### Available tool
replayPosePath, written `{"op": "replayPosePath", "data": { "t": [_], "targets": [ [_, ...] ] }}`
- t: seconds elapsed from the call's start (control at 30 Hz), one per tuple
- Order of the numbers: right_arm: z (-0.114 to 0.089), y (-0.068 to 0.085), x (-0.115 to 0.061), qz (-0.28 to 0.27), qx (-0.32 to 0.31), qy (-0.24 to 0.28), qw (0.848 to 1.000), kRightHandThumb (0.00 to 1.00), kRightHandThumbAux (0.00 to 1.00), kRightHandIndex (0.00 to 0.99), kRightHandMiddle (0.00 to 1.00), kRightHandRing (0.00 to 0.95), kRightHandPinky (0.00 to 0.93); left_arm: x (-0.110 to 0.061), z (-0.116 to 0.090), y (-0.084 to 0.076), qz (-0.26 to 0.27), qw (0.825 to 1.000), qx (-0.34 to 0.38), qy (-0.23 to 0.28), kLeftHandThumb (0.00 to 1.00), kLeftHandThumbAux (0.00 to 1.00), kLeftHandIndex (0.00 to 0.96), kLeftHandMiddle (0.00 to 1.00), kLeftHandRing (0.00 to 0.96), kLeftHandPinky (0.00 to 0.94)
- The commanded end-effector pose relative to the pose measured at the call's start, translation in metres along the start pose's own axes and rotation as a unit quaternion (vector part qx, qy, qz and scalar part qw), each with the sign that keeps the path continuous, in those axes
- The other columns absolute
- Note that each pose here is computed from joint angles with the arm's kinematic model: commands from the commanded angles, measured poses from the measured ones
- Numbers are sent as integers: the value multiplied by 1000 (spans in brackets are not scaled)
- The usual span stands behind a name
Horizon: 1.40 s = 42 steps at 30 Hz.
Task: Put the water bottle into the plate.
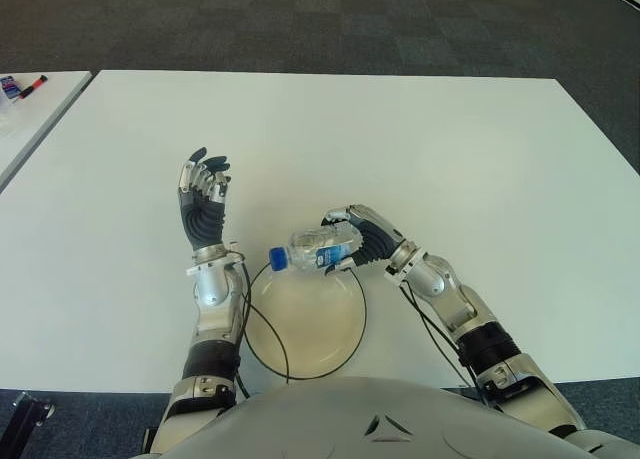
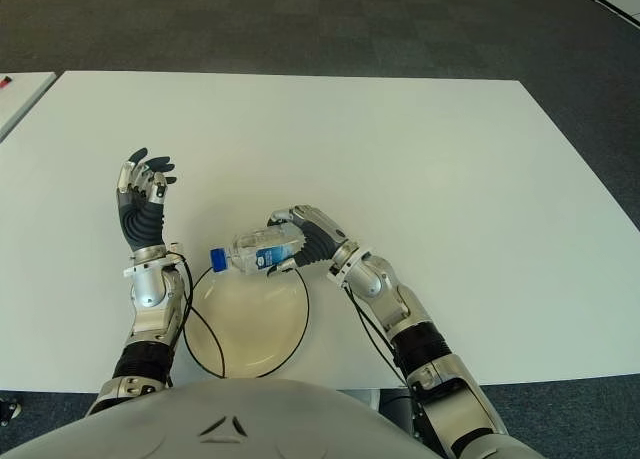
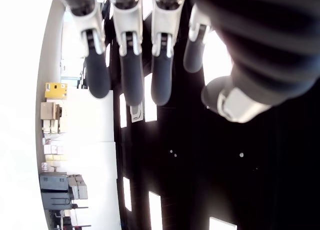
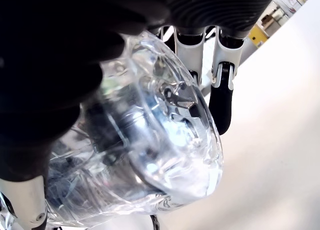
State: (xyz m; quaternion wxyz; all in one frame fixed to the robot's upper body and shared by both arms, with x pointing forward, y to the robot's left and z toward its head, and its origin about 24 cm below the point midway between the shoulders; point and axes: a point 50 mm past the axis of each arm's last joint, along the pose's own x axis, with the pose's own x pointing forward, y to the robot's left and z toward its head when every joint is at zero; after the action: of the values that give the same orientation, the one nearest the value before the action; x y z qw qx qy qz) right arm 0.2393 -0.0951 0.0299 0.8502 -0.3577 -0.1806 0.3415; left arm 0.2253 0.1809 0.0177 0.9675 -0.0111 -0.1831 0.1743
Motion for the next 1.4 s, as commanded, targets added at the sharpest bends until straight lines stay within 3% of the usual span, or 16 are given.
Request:
{"op": "replayPosePath", "data": {
  "t": [0.03, 0.93, 1.4],
  "targets": [
    [6, -7, 3, -14, -15, -21, 1000, 1000, 663, 410, 539, 550, 429, 1, -2, 0, -3, 1000, 4, 1, 567, 589, 206, 342, 348, 383],
    [11, -9, 2, -15, -35, -30, 999, 1000, 666, 388, 508, 516, 442, 2, -4, -1, -5, 1000, 0, 5, 549, 610, 203, 339, 349, 382],
    [19, -6, -1, 0, -49, -62, 997, 1000, 667, 377, 495, 505, 454, 5, -4, -1, -6, 1000, 8, 0, 525, 616, 200, 339, 348, 384]
  ]
}}
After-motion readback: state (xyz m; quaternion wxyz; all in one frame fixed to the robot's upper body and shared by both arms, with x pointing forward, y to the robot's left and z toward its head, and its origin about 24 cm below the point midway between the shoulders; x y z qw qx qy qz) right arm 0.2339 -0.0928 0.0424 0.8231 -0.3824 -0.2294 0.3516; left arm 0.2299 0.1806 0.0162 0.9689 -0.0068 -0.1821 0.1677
